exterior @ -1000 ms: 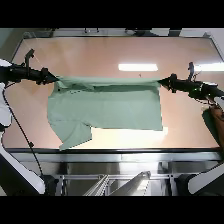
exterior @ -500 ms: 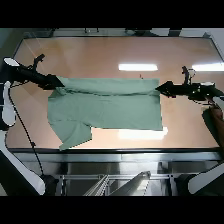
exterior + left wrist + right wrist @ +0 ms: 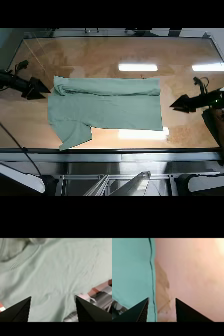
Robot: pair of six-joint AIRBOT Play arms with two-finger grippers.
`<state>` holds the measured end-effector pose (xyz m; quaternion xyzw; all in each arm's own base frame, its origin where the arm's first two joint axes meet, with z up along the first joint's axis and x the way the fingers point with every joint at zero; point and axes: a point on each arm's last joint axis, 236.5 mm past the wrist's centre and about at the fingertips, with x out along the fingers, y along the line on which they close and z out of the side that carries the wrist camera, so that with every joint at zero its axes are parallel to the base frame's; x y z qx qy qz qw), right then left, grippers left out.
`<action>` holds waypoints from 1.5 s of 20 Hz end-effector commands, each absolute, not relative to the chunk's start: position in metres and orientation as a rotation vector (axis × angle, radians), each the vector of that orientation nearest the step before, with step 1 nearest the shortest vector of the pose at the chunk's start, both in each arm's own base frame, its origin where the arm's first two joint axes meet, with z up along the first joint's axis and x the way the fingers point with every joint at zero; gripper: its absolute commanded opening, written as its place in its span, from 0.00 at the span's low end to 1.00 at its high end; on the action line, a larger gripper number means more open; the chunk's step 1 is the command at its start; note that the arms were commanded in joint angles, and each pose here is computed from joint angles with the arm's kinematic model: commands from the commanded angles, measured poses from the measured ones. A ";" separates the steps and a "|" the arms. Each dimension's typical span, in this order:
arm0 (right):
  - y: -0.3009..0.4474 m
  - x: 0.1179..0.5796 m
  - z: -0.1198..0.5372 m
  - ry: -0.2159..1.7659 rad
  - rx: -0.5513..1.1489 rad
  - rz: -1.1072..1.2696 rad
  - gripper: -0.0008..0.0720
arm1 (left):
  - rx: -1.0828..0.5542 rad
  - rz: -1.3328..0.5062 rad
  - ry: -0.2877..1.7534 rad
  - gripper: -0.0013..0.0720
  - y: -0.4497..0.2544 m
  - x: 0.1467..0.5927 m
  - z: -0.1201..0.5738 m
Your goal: Fold the shirts.
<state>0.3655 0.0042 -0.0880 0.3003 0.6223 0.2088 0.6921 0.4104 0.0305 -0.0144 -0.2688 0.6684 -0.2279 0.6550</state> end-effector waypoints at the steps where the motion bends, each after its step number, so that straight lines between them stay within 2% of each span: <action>1: 0.029 0.318 -0.126 1.459 0.704 0.436 0.53 | -0.755 -0.456 1.596 0.82 0.014 0.328 -0.014; 2: 0.043 0.316 -0.131 1.450 0.730 0.455 0.53 | -0.790 -0.426 1.614 0.82 0.007 0.301 -0.019; 3: 0.057 0.318 -0.131 1.435 0.753 0.488 0.47 | -0.811 -0.372 1.639 0.82 0.003 0.279 -0.027; 6: 0.097 0.338 -0.120 1.376 0.806 0.545 0.48 | -0.862 -0.207 1.772 0.82 -0.015 0.209 -0.055; 8: 0.114 0.344 -0.116 1.357 0.805 0.566 0.48 | -0.845 -0.189 1.770 0.82 -0.031 0.193 -0.070; 11: 0.124 0.346 -0.111 1.347 0.813 0.593 0.48 | -0.740 -0.148 1.682 0.82 -0.041 0.201 -0.095; 14: 0.129 0.340 -0.106 1.361 0.825 0.628 0.48 | -0.655 -0.112 1.607 0.82 -0.045 0.229 -0.108; 20: 0.136 0.330 -0.098 1.387 0.846 0.682 0.48 | -0.601 -0.152 1.636 0.81 -0.055 0.284 -0.126; 21: 0.136 0.330 -0.098 1.387 0.847 0.682 0.47 | -0.588 -0.170 1.654 0.69 -0.059 0.288 -0.128; 22: 0.136 0.330 -0.097 1.387 0.847 0.684 0.33 | -0.566 -0.201 1.667 0.53 -0.063 0.293 -0.128; 23: 0.136 0.330 -0.097 1.388 0.849 0.686 0.15 | -0.551 -0.230 1.684 0.32 -0.068 0.296 -0.127; 24: 0.136 0.330 -0.097 1.389 0.850 0.687 0.12 | -0.533 -0.267 1.701 0.10 -0.072 0.297 -0.123; 25: 0.135 0.328 -0.094 1.388 0.853 0.697 0.04 | -0.516 -0.299 1.714 0.05 -0.075 0.296 -0.116; 27: 0.122 0.325 -0.090 1.383 0.843 0.702 0.03 | -0.456 -0.325 1.742 0.05 -0.069 0.287 -0.100; 30: 0.073 0.323 -0.089 1.383 0.853 0.578 0.03 | -0.317 -0.236 1.851 0.05 -0.024 0.247 -0.082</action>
